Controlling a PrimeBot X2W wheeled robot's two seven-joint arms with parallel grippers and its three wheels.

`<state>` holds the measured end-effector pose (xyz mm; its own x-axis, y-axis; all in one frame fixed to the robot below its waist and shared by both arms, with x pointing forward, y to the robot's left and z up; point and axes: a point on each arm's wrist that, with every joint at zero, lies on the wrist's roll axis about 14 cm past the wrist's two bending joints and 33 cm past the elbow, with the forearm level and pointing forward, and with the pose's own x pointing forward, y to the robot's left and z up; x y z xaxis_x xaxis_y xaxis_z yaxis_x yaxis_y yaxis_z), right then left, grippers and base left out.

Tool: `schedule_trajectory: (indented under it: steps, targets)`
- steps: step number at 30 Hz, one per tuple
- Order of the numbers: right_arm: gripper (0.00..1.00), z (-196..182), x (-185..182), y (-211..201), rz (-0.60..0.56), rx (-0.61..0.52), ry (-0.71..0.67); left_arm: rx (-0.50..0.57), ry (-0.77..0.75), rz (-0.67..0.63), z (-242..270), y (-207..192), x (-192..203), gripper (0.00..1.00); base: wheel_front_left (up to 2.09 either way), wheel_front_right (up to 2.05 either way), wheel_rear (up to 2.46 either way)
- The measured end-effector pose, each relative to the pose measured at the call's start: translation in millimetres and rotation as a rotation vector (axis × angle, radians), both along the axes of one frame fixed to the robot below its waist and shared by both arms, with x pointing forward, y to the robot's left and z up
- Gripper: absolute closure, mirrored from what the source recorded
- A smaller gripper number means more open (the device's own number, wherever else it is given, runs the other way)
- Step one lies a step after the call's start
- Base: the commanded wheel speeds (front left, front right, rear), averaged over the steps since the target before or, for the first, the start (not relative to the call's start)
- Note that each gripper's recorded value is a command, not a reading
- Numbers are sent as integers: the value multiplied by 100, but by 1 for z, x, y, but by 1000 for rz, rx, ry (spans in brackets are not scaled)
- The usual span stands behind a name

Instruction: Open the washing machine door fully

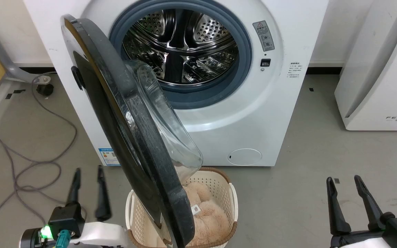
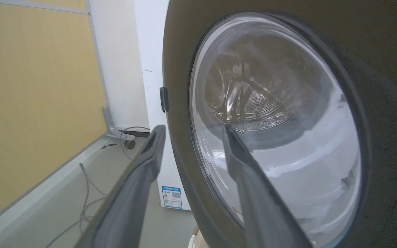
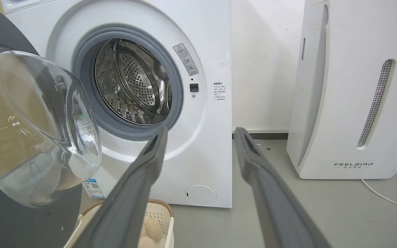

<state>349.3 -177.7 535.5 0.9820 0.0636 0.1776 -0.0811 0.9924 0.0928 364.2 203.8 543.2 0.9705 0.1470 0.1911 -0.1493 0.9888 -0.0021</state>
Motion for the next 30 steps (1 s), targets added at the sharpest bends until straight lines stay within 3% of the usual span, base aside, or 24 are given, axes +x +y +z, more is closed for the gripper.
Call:
schedule_trajectory:
  steps: [6,13,22,30]
  targets:
    - [0,0,0,1,4,1,-1,15,-74,21,24,7,-1,100,0,0,0]
    - [0,3,0,4,12,1,-8,50,-286,-20,92,-5,-5,100,0,0,0]
    - [0,7,1,7,22,1,-22,60,-518,-186,161,-55,-26,100,0,0,0]
    - [0,8,1,9,26,1,-27,47,-595,-381,180,-108,-44,100,0,0,0]
